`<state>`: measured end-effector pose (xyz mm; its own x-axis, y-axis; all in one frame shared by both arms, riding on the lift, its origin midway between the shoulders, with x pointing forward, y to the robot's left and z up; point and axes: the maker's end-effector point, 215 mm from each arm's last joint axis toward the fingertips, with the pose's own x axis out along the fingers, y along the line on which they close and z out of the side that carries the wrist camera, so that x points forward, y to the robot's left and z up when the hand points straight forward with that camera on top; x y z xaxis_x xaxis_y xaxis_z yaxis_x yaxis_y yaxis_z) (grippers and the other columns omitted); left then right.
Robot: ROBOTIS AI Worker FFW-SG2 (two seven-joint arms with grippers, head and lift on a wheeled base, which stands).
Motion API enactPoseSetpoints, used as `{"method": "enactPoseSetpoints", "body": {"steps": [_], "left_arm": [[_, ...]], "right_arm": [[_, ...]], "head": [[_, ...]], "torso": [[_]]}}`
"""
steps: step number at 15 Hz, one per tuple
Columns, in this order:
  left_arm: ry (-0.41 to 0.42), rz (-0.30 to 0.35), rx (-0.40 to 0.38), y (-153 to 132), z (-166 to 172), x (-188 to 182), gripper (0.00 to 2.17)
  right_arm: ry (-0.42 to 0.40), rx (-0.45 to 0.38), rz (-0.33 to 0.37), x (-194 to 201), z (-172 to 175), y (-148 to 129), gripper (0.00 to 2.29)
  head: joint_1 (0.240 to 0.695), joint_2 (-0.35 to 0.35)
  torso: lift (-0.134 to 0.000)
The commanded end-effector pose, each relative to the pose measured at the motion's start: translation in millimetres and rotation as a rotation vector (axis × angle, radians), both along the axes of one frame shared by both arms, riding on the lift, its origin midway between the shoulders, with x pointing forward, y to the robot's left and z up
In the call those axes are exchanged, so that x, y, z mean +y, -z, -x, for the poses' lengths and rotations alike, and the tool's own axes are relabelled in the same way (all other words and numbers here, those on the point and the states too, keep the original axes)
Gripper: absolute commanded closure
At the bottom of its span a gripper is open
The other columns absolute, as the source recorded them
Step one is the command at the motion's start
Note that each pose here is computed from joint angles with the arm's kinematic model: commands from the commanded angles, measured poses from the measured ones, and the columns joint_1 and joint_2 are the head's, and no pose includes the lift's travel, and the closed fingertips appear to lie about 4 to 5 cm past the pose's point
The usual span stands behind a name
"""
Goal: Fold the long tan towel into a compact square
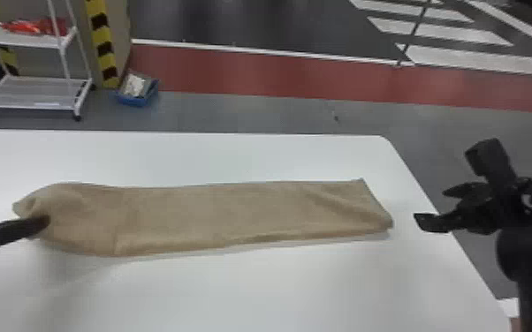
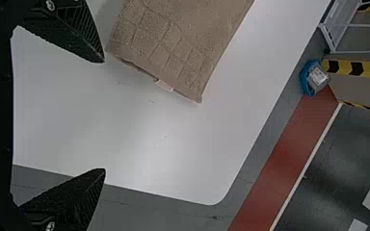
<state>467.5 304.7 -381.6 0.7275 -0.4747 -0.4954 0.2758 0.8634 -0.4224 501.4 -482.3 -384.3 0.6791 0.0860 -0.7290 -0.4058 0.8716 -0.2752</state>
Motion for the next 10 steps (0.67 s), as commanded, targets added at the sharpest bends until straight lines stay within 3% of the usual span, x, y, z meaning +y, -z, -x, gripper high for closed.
{"method": "enactPoseSetpoints", "body": {"steps": [1,7,8,10], "left_arm": [[-0.021,0.018,-0.018,-27.3,5.0,4.2,1.98],[0.029,0.107,-0.019,-79.5,14.9,-52.1,1.98],[0.062,0.108,-0.033,-84.9,15.3,-74.5,1.98],[0.14,0.047,-0.027,-82.3,13.3,-121.2,1.98]], "right_arm": [[0.006,-0.01,-0.007,-5.2,2.6,-1.7,0.07],[0.016,-0.016,-0.014,-11.3,13.7,-4.5,0.07],[0.02,-0.016,-0.022,-12.8,16.2,-3.2,0.07],[0.026,-0.017,-0.021,-15.7,18.8,-3.6,0.07]], "head": [[0.695,-0.202],[0.695,-0.236],[0.695,-0.247],[0.695,-0.276]], "torso": [[-0.124],[-0.124],[-0.124],[-0.124]]}}
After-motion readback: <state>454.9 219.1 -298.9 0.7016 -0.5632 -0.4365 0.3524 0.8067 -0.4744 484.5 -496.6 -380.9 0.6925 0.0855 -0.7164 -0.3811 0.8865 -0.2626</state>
